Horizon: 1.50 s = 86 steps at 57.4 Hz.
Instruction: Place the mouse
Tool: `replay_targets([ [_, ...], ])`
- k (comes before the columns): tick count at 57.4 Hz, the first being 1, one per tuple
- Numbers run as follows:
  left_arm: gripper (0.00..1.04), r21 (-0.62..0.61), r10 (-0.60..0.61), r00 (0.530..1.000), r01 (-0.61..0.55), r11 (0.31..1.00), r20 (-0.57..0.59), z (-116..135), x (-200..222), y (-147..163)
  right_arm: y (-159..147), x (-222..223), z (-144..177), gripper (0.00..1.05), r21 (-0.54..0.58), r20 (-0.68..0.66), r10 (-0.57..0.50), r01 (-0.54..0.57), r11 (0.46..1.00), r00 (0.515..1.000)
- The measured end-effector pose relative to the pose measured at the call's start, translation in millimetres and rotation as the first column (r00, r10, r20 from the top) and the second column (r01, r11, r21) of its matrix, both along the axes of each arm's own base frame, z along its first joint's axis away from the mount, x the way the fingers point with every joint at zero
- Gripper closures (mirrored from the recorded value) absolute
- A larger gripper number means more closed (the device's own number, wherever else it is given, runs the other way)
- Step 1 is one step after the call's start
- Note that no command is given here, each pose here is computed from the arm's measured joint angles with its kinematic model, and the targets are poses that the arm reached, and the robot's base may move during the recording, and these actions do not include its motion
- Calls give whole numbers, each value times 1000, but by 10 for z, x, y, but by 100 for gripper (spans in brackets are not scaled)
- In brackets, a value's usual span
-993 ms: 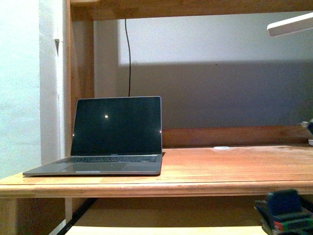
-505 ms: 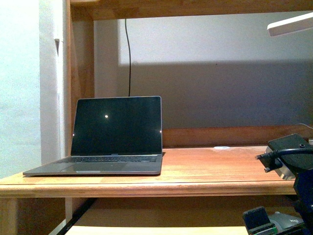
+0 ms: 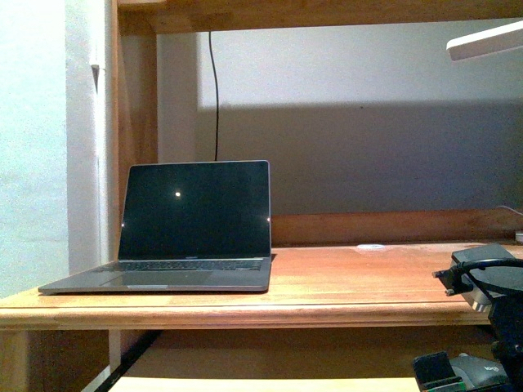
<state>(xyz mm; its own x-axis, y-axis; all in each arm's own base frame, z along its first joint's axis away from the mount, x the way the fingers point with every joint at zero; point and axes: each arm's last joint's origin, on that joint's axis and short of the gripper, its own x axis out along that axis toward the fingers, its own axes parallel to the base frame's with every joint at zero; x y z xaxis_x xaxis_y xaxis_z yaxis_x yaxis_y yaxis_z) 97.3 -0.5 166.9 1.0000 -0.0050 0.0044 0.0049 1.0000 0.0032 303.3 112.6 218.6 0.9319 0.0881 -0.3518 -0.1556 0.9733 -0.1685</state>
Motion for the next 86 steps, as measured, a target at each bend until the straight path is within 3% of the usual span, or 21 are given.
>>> replay_targets([
  [9,8,0,0,1000,0,1000,0,0,0,0,12,24,-13,8,25,-15,-4,5,1000,1000],
  [16,8,0,0,1000,0,1000,0,0,0,0,20,37,-35,32,49,-26,-7,8,999,1000],
  [23,8,0,0,1000,0,1000,0,0,0,0,21,40,-33,46,56,-24,-5,6,998,1000],
  [34,8,0,0,1000,0,1000,0,0,0,0,-55,-18,39,47,69,-29,3,-1,998,1000],
  [52,8,0,0,1000,0,1000,0,0,0,0,-440,-531,548,47,49,51,65,-67,997,997],
  [60,8,0,0,1000,0,1000,0,0,0,0,-471,-596,719,47,43,88,66,-70,997,994],
  [73,8,0,0,1000,0,1000,0,0,0,0,-9,-303,1080,47,62,161,74,-85,994,984],
  [86,8,0,0,1000,0,1000,0,0,0,0,605,159,1072,47,23,153,50,-54,998,987],
])
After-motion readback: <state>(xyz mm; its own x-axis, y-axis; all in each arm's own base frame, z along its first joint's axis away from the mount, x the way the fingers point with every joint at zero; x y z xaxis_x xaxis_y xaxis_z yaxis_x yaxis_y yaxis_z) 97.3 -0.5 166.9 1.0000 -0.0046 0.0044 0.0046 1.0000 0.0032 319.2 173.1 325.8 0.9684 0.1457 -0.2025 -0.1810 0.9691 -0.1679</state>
